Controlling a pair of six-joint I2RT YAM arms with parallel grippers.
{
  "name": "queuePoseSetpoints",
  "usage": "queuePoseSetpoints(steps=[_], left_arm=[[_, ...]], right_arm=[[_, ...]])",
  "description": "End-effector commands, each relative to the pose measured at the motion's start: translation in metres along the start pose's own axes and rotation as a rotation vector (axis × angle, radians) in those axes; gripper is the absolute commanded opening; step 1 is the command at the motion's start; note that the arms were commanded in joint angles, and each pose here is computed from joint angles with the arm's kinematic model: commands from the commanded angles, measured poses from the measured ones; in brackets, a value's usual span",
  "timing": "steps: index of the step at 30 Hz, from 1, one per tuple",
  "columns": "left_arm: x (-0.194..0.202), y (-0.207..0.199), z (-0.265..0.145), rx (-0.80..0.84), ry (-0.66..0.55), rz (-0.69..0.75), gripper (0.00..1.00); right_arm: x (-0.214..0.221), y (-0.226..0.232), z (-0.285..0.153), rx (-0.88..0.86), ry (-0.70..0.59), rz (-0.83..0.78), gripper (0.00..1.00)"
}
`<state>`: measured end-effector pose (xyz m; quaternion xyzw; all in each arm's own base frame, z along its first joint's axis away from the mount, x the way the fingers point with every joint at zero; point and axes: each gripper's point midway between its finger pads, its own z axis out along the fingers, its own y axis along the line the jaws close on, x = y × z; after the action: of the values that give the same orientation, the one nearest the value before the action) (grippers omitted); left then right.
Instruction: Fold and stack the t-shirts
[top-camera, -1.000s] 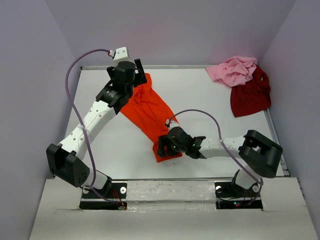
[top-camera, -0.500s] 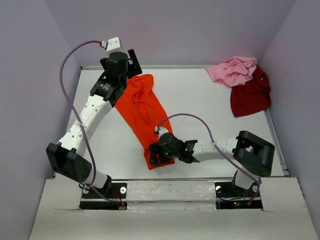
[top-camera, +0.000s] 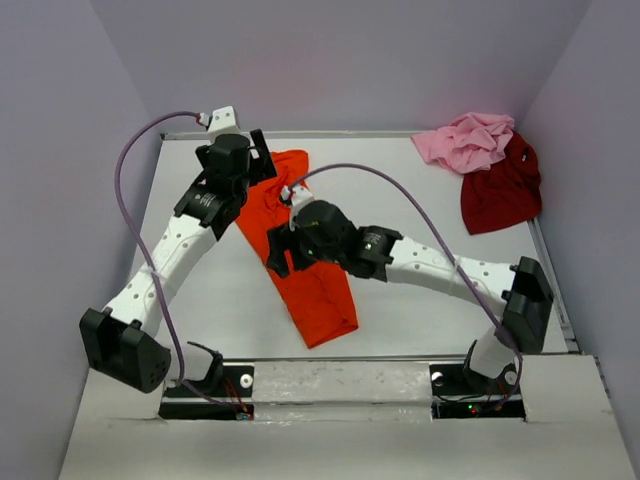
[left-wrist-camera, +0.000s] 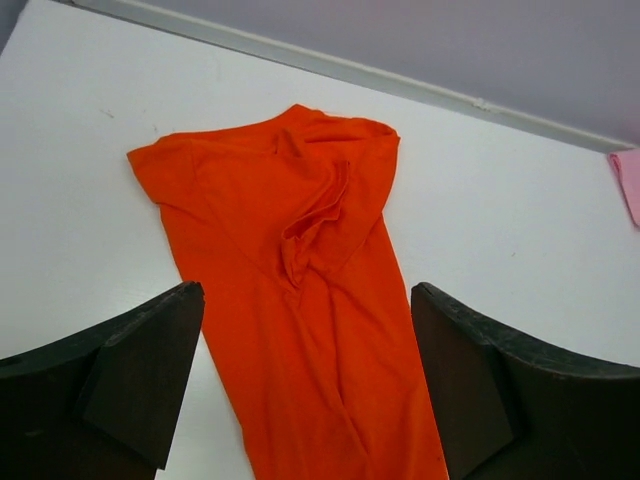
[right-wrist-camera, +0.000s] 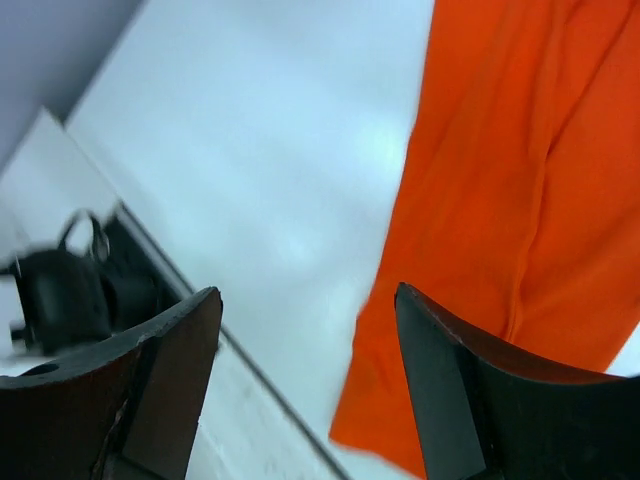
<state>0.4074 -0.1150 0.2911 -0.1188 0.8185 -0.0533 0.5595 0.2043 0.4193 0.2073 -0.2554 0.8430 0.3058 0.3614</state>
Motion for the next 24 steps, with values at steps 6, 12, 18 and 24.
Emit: queuePoseSetpoints(steps=[6,12,18,24], left_arm=[[-0.038,0.057,-0.074,-0.102,-0.225,-0.084,0.95],[-0.024,0.094,-0.093,-0.210,-0.274,-0.074,0.95],[0.011,0.084,-0.054,-0.233,-0.123,-0.057,0.94],[0.016,0.086,-0.055,-0.220,-0.147,-0.071,0.94]], right_arm=[[-0.094,-0.113,0.112,0.146,-0.070,0.026,0.75],[-0.135,-0.165,0.177,0.150,-0.071,0.027,0.75],[-0.126,-0.217,0.196,0.133,-0.085,0.076,0.76],[-0.162,-0.211,0.195,0.011,-0.162,-0.010,0.76]])
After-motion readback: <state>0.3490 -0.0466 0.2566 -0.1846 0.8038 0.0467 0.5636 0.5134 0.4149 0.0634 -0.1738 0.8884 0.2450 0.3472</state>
